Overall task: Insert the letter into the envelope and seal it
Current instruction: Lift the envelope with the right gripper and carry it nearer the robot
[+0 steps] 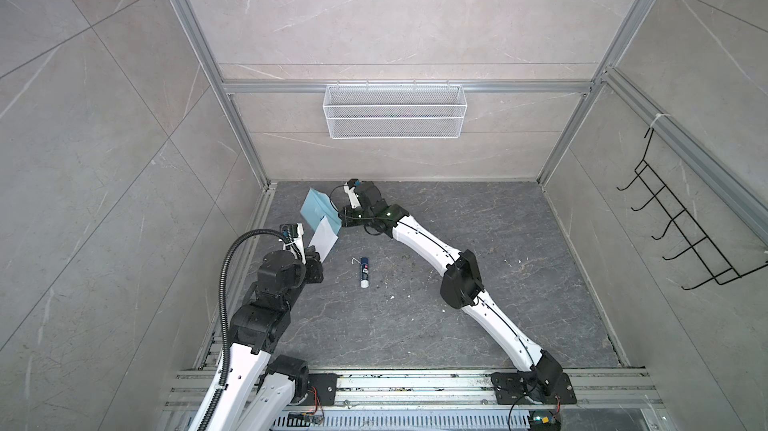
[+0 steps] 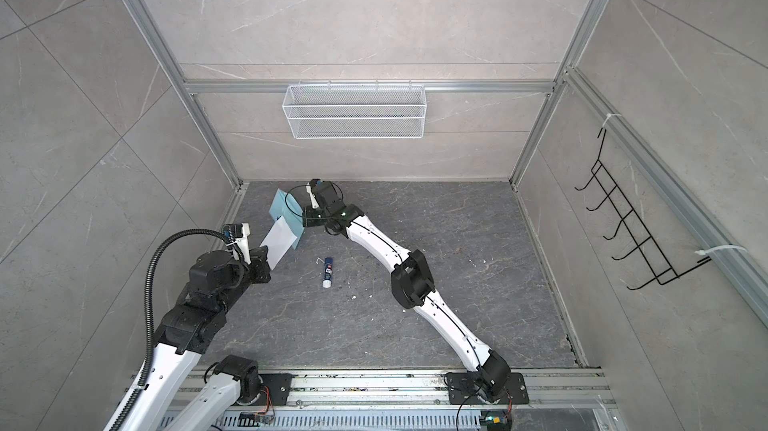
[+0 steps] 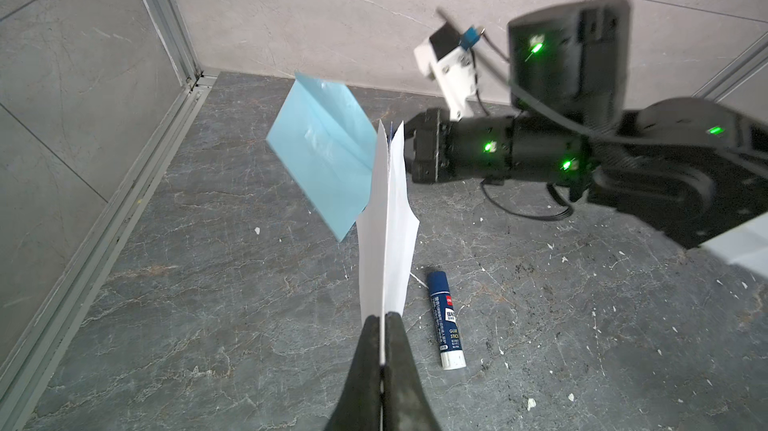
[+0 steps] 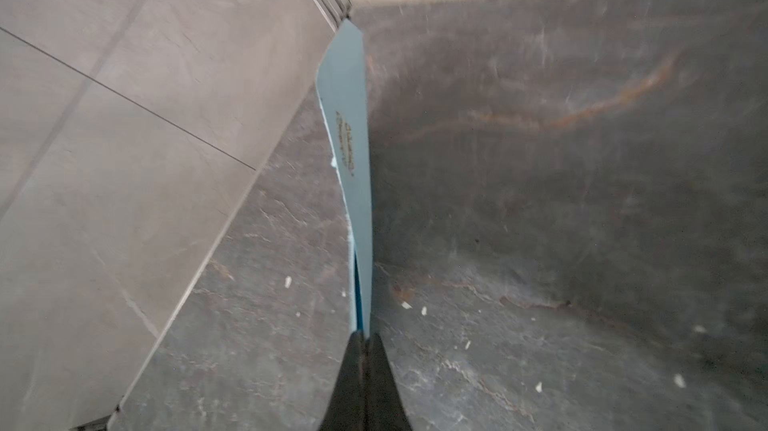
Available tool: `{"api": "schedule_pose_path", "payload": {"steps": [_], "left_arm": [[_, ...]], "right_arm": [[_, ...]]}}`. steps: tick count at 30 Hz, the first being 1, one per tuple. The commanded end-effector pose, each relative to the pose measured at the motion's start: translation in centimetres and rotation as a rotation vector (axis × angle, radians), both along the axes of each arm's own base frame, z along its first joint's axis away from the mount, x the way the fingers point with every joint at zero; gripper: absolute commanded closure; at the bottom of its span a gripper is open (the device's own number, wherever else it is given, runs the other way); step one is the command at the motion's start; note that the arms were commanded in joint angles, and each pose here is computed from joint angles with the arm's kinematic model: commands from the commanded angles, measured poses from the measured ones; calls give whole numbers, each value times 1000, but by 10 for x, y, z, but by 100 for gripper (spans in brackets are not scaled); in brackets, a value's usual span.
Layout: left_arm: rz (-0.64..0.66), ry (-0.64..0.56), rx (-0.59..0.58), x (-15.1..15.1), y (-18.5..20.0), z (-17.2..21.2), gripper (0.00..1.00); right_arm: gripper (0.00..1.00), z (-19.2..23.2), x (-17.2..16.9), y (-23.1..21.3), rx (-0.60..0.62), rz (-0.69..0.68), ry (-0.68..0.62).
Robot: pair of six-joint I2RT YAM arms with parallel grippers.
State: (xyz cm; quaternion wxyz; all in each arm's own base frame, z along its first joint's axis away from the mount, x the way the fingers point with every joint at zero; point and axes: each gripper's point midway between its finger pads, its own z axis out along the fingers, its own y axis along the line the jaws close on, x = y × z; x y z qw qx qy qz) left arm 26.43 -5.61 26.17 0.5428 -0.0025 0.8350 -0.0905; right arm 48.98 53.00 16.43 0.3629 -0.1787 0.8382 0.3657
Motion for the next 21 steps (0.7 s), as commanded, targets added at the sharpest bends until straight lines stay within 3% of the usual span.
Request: {"api": "schedule_pose_path", "payload": {"steps": [1, 8, 13, 21], "left_arm": [[-28, -78, -29, 1, -5, 19, 100], [-70, -102, -87, -1, -14, 24, 100], [-97, -98, -137, 0, -22, 22, 100], [-134, -75, -203, 5, -34, 18, 100]], "right_arm": [[100, 95, -6, -19, 23, -31, -146], [100, 148, -24, -51, -23, -59, -204], [100, 164, -40, -84, -17, -125, -263], [100, 170, -83, -174, 7, -266, -286]]}}
